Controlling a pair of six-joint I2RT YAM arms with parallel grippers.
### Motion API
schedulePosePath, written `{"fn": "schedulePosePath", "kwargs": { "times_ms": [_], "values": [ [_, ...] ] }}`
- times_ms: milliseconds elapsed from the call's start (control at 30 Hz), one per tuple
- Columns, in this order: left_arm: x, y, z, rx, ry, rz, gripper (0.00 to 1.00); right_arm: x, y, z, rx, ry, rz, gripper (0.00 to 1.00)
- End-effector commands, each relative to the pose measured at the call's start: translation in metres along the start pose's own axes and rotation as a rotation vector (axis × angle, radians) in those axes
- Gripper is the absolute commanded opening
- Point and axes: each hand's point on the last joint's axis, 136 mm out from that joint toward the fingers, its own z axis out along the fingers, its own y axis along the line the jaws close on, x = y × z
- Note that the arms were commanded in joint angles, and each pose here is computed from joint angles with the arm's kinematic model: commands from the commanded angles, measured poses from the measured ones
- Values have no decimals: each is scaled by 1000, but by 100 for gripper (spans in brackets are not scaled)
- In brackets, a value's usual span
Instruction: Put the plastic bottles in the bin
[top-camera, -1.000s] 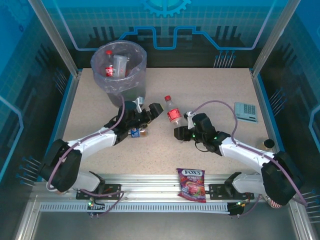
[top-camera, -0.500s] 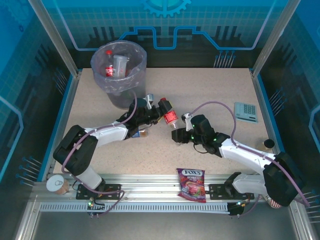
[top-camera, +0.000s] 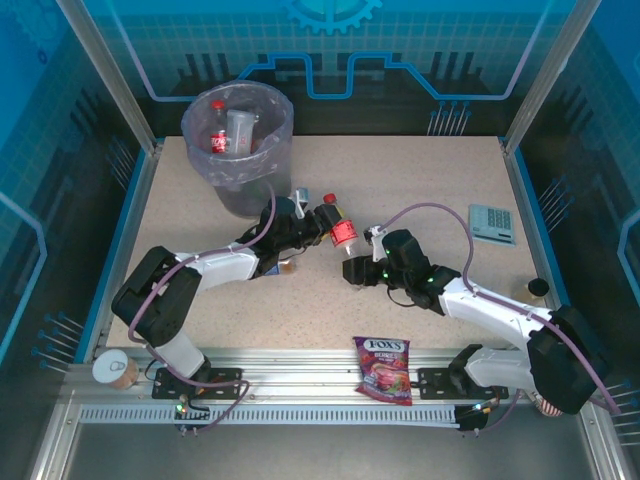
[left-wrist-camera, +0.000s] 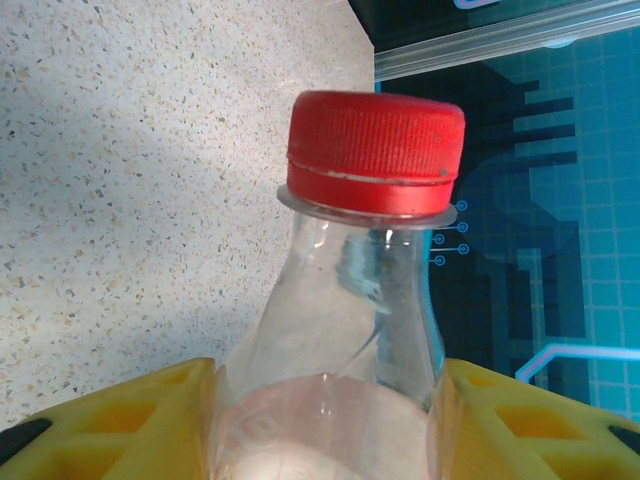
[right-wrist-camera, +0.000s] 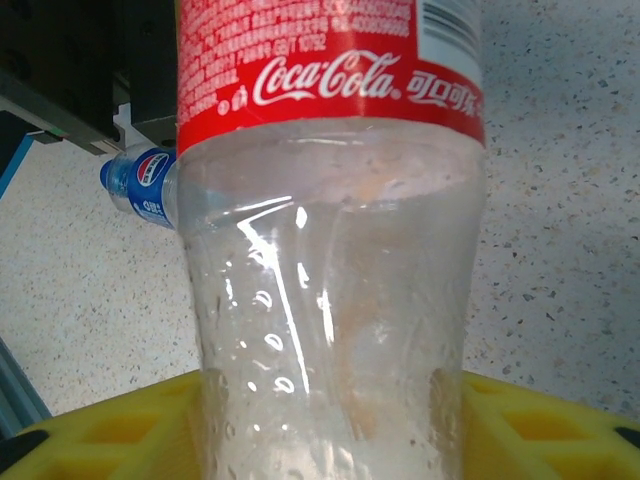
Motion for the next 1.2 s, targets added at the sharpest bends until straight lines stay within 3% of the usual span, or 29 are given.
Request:
{"fn": "schedulePosePath", "kwargs": {
  "times_ms": [0, 100, 167, 233, 367, 467, 767, 1033, 1167],
  "values": [
    [-1, -17, 2, 43, 0, 28, 51, -10, 17, -3, -54, -29, -36, 62],
    [-2, -18, 2, 46, -1, 25, 54, -11, 18, -3, -57, -28, -40, 57],
    [0, -21, 4, 67, 8, 14, 67, -10, 18, -3, -58, -24, -40, 51],
    [1, -22, 6, 86, 14, -1, 71, -10, 17, -1, -55, -23, -39, 46],
    [5, -16, 10, 54, 15, 9, 84, -8, 14, 3, -43, -17, -36, 45],
    [6, -13, 12, 47, 15, 5, 87, -11, 18, 4, -61, -20, -40, 44],
    [6, -16, 15, 59, 20, 3, 54, -14, 20, 0, -59, -31, -55, 48],
    [-1, -34, 5, 47, 6, 72, 52, -28, 13, -24, -12, -32, -117, 80],
    [-6, -54, -3, 77, -8, 105, 51, -44, -3, -52, 35, -65, -117, 89]
  ]
}}
